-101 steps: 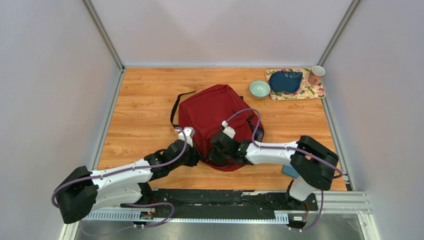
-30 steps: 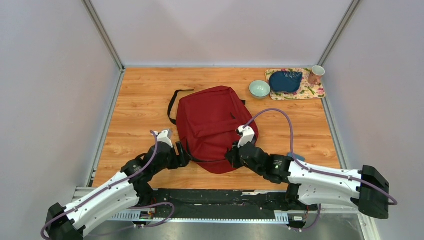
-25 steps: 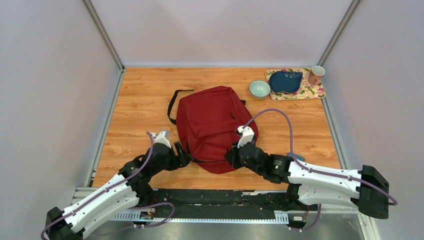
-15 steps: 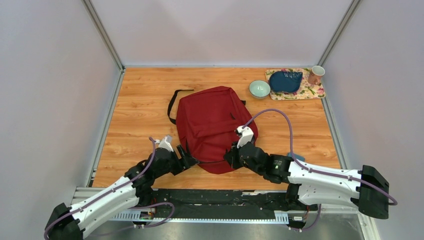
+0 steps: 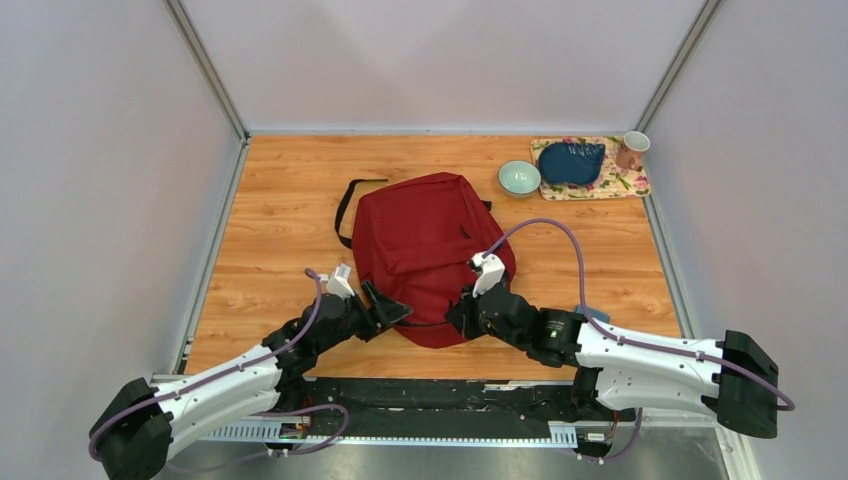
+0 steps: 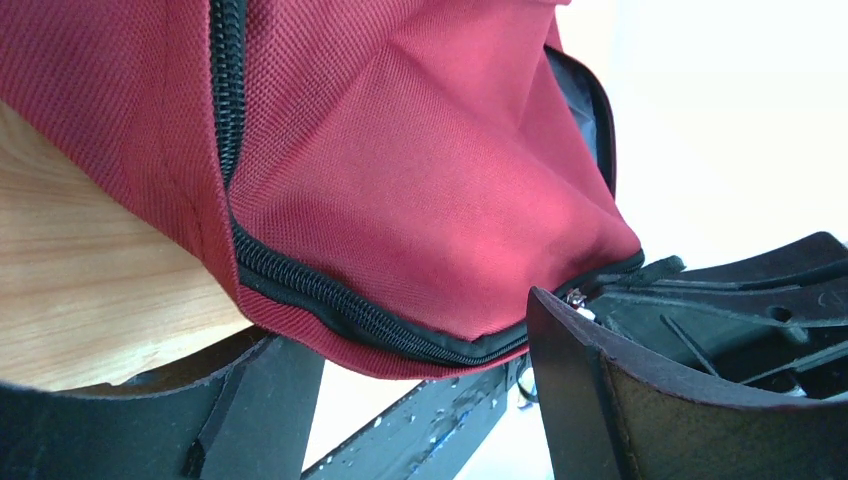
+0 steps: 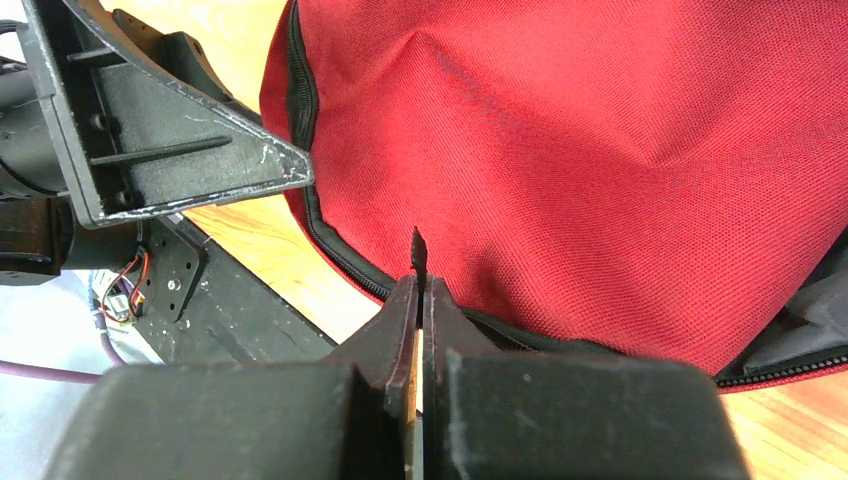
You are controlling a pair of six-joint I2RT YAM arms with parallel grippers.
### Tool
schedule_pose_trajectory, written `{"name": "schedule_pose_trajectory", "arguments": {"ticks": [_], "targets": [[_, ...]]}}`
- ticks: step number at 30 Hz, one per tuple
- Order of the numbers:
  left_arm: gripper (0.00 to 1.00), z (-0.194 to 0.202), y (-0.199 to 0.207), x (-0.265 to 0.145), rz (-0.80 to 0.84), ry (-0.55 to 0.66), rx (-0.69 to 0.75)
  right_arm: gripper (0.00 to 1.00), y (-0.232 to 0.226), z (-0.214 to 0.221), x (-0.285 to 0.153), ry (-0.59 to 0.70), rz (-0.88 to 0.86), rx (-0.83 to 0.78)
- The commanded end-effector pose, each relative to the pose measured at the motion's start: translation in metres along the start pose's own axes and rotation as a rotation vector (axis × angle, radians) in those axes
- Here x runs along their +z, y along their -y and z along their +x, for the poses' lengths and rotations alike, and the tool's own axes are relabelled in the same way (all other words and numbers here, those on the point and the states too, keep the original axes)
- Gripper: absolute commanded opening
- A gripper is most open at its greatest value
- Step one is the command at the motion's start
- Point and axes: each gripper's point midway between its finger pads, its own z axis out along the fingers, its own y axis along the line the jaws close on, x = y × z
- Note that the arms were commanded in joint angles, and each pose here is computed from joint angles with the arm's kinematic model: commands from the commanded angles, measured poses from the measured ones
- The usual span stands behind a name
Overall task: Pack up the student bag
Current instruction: Zip the student bag at the center of the board.
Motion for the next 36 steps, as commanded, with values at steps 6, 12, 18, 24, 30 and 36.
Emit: {"name": "schedule_pose_trajectory", "arguments": {"ticks": [6, 12, 18, 24, 30, 36], "targets": [[0.18, 0.000, 0.005, 0.009, 0.048, 0.007, 0.009, 0.00, -0.017, -0.013, -0.002, 0.043, -0.074, 0.012], [0.00, -0.015, -0.017, 0.000, -0.031, 0.088, 0.066, 0.00, 0.007, -0.014, -0.007, 0.068, 0.027, 0.024], [0.00, -0.043, -0.056, -0.021, -0.199, 0.179, 0.134, 0.00, 0.023, -0.021, -0.017, 0.126, 0.075, 0.019], [0.00, -0.043, -0.084, -0.033, -0.299, 0.158, 0.134, 0.00, 0.022, -0.026, -0.023, 0.146, 0.053, -0.013], [0.00, -0.060, -0.076, -0.045, -0.331, 0.215, 0.179, 0.00, 0.030, -0.024, -0.022, 0.155, 0.082, -0.008], [0.32, -0.085, -0.037, -0.063, -0.338, 0.226, 0.365, 0.00, 0.025, -0.018, -0.017, 0.136, 0.058, 0.014]]}}
